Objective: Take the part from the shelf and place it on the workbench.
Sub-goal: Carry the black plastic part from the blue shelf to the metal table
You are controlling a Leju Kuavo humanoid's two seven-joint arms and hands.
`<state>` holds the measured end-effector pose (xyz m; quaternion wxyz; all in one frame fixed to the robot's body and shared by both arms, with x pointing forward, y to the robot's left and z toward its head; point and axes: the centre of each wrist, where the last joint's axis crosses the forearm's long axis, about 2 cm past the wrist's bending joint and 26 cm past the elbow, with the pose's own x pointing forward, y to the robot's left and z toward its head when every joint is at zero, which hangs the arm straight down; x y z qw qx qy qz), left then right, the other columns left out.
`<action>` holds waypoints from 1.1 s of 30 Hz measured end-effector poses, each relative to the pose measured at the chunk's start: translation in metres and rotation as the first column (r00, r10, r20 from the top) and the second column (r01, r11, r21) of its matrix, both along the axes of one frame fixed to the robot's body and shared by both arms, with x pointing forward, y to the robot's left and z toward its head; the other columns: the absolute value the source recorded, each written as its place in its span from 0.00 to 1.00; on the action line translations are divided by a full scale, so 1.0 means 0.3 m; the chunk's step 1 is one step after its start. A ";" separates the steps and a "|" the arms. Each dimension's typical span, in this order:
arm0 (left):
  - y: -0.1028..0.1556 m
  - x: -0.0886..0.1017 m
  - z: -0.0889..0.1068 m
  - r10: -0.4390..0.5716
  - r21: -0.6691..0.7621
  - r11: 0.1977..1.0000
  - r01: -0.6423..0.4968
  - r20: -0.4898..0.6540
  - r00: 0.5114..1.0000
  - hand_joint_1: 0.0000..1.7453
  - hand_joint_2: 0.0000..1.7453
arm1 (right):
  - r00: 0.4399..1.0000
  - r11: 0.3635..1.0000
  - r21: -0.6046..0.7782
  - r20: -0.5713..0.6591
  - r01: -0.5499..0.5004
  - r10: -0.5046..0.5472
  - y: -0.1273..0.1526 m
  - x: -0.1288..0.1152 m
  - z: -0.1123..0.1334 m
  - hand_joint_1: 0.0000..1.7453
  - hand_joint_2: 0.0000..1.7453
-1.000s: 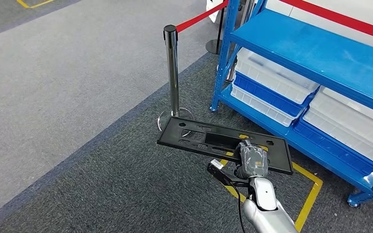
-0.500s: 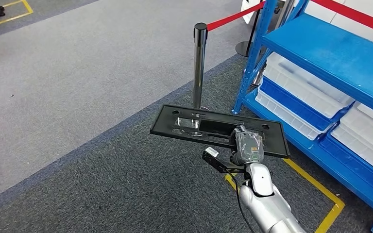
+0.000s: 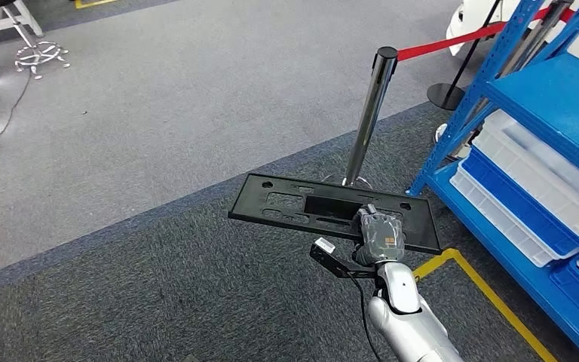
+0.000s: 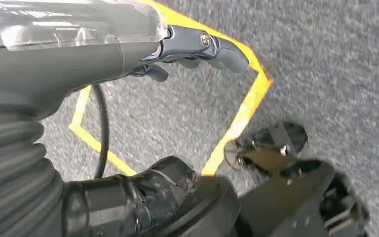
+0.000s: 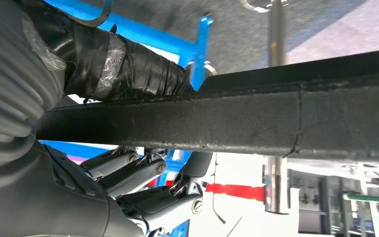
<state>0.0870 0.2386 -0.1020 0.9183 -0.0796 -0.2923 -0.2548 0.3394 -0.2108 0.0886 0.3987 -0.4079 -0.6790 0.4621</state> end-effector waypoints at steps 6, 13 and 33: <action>0.012 -0.001 -0.001 0.007 0.004 1.000 -0.007 0.000 1.000 0.00 1.00 | 1.000 0.999 0.029 0.005 -0.016 0.015 0.009 -0.011 -0.002 1.00 1.00; 0.020 0.016 0.001 0.017 0.008 1.000 -0.017 0.007 1.000 0.00 1.00 | 1.000 0.999 0.039 -0.003 -0.020 0.020 0.016 -0.028 -0.013 1.00 1.00; 0.028 0.028 0.003 0.023 0.015 1.000 -0.023 0.009 1.000 0.00 1.00 | 1.000 0.998 0.052 -0.014 -0.018 0.019 0.029 -0.032 -0.016 1.00 1.00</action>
